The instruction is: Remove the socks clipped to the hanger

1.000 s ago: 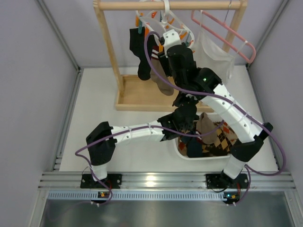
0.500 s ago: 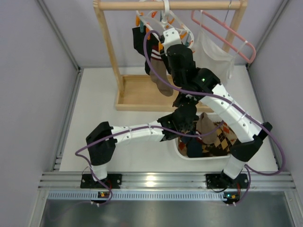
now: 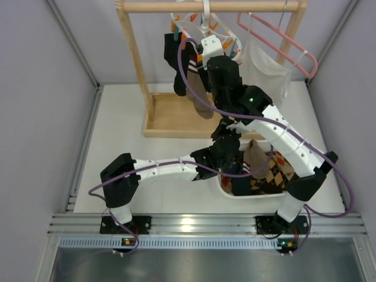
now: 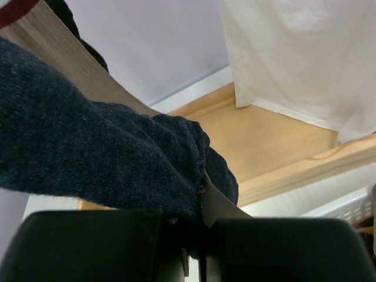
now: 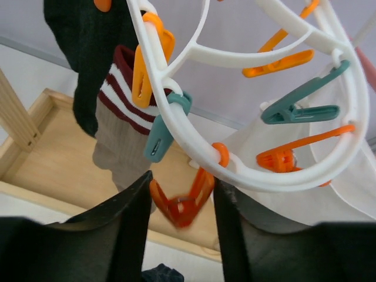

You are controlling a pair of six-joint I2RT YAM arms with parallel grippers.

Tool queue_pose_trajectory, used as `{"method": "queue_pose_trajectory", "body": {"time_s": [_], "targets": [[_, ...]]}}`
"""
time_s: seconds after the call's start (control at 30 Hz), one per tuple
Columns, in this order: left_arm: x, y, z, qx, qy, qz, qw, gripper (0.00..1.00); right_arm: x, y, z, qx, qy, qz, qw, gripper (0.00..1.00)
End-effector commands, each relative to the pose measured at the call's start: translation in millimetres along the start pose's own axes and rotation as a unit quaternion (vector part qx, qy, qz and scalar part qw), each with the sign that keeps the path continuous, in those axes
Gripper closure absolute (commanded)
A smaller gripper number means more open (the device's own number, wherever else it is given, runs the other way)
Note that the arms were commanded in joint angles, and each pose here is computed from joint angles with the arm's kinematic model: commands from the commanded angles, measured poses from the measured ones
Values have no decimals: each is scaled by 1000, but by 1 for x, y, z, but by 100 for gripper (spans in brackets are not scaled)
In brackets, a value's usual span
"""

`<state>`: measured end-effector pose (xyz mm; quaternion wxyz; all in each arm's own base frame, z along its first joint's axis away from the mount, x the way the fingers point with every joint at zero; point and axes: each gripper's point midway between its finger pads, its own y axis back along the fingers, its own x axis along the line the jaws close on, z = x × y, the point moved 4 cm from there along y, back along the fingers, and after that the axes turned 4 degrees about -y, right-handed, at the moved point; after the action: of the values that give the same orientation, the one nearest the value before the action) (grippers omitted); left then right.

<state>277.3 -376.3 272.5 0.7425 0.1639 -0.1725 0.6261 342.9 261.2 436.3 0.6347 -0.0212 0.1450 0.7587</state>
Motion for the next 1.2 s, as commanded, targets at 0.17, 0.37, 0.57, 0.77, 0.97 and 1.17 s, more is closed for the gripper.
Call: {"method": "queue_pose_trajectory", "body": {"time_s": [0.17, 0.37, 0.57, 0.77, 0.97, 1.17], "targets": [[42, 48, 28, -62, 173, -115, 976, 100, -5, 45, 26, -46, -66, 90, 993, 27], [41, 78, 30, -71, 242, -219, 943, 100, -30, 87, 26, -63, -91, 119, 987, 12], [26, 107, 39, -89, 272, -338, 897, 100, -76, 140, 2, -80, -112, 114, 984, 1], [-16, 110, 46, -80, 256, -417, 869, 100, -113, 192, -27, -100, -162, 120, 974, 1], [-76, 94, 54, -51, 224, -472, 851, 100, -133, 215, -50, -102, -168, 114, 974, 1], [-131, 82, 48, 4, 210, -516, 831, 100, -149, 226, -63, -101, -176, 88, 975, 1]]}}
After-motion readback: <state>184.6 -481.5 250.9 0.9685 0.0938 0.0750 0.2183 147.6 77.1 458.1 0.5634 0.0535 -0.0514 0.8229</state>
